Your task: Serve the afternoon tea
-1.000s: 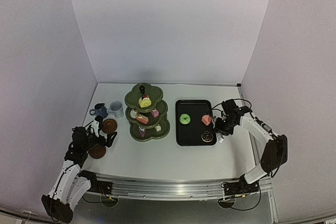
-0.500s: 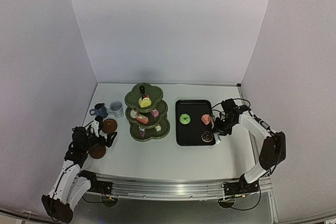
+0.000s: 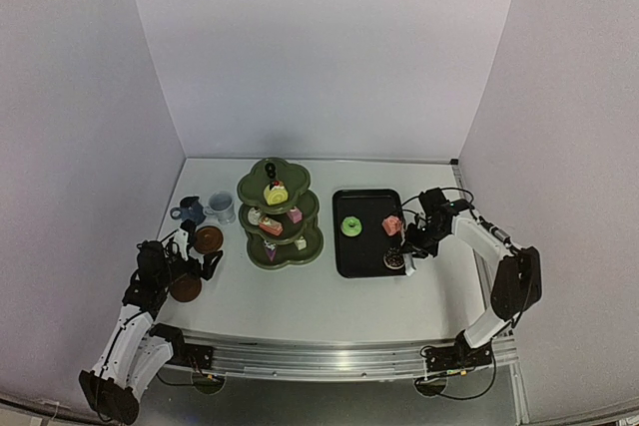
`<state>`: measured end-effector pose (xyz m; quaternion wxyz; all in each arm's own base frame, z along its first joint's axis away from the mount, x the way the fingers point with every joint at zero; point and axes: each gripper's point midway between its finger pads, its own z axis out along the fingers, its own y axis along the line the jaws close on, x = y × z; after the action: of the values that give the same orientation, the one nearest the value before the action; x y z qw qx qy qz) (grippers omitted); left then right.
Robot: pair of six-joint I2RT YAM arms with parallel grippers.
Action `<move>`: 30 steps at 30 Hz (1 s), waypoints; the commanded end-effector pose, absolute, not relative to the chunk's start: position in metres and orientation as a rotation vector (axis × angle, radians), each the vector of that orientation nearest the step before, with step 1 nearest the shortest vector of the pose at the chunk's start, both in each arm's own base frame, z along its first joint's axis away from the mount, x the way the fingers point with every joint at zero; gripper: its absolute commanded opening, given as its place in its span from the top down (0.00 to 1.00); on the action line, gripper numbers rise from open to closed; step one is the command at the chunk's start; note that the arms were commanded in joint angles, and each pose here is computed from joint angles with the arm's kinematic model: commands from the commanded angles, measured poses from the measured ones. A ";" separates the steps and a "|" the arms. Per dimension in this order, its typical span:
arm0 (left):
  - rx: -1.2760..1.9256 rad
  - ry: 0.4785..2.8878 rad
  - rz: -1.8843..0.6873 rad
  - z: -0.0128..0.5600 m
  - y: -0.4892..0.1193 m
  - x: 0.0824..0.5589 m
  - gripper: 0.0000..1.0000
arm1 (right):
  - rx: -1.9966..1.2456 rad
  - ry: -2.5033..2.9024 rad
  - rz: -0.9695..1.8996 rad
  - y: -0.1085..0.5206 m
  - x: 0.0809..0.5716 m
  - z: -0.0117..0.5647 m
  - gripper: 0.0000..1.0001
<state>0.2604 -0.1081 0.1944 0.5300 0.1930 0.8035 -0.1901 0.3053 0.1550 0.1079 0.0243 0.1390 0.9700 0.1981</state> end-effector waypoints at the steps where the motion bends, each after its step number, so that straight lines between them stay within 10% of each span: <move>1: 0.467 1.883 -0.441 0.200 -0.107 0.263 0.01 | 0.367 2.853 0.539 0.146 0.333 0.143 1.00; 14: 0.468 1.891 -0.442 0.198 -0.108 0.264 0.01 | -0.155 2.377 0.051 0.160 0.390 0.280 1.00; 20: 0.465 1.882 -0.430 0.201 -0.106 0.262 0.01 | -0.082 2.531 0.234 0.169 0.388 0.246 1.00; 30: 0.474 1.893 -0.439 0.197 -0.108 0.263 0.01 | 0.213 2.778 0.543 0.170 0.351 0.184 0.72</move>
<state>0.2604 -0.1080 0.1943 0.5302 0.1937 0.8034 -0.1894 0.3689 0.1527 0.1857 0.1956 0.0396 0.9721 0.1231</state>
